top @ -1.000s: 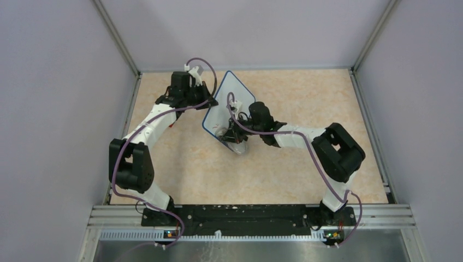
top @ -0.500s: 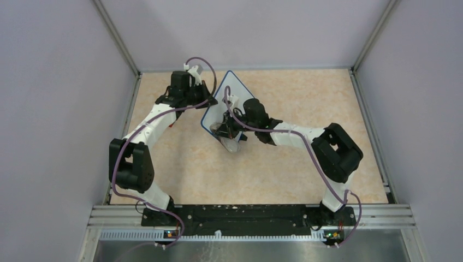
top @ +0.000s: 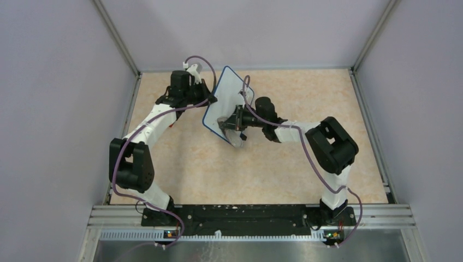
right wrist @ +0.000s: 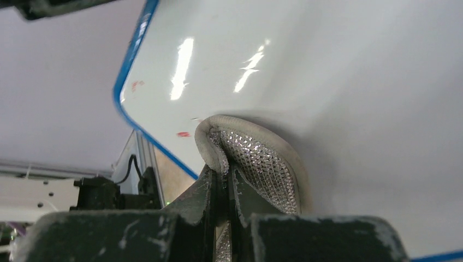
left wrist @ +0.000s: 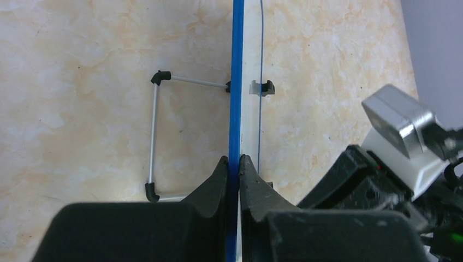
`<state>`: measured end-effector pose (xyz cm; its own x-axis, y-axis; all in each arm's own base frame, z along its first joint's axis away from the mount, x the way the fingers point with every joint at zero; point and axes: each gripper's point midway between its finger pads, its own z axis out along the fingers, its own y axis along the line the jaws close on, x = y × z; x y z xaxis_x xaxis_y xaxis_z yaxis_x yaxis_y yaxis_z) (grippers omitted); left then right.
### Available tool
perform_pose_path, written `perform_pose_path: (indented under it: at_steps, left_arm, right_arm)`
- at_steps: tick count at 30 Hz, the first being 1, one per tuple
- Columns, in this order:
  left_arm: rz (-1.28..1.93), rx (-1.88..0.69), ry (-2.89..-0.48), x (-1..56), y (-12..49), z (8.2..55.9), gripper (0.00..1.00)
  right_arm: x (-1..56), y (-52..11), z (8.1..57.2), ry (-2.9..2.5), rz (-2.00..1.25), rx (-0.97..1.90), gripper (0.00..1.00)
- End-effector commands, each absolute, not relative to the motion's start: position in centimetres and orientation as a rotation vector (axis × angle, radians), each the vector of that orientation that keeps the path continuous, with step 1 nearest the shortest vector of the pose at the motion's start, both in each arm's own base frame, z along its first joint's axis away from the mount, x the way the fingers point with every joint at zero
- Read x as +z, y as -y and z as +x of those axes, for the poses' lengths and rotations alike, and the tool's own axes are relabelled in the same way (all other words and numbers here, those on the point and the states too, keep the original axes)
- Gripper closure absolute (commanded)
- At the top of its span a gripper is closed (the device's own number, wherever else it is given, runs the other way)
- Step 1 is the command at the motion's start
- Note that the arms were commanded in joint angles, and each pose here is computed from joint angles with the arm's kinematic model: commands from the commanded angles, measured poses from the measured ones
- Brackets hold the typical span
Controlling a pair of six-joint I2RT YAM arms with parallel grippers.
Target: Erase the whiteboard
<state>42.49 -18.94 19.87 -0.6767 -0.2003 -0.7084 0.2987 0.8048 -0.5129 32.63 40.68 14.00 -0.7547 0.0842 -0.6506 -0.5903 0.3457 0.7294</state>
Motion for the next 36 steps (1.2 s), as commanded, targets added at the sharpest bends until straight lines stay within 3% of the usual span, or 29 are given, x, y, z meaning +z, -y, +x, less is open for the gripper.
perform_pose_path:
  at_steps: [1,9,22,28,36]
  left_arm:
    - [0.056,-0.857,-2.241,19.5,20.4,40.4,1.0]
    - [0.056,-0.86,-2.243,19.4,20.4,40.4,1.0]
    - [0.054,-0.851,-2.249,19.2,20.4,40.5,1.0]
    - [0.055,-0.845,-2.252,19.1,20.4,40.5,1.0]
    - [0.058,-0.841,-2.244,19.4,20.3,40.5,1.0]
  right_arm:
    - [8.4,-36.1,38.6,-2.114,-0.098,1.196,1.0]
    - [11.1,-37.7,37.6,-2.046,-0.239,1.209,1.0]
    - [21.1,-48.0,29.2,-1.755,-0.628,1.449,1.0]
    - [21.0,-48.2,28.0,-1.718,-0.654,1.553,1.0]
    - [13.6,-41.5,33.9,-1.956,-0.308,1.343,1.0]
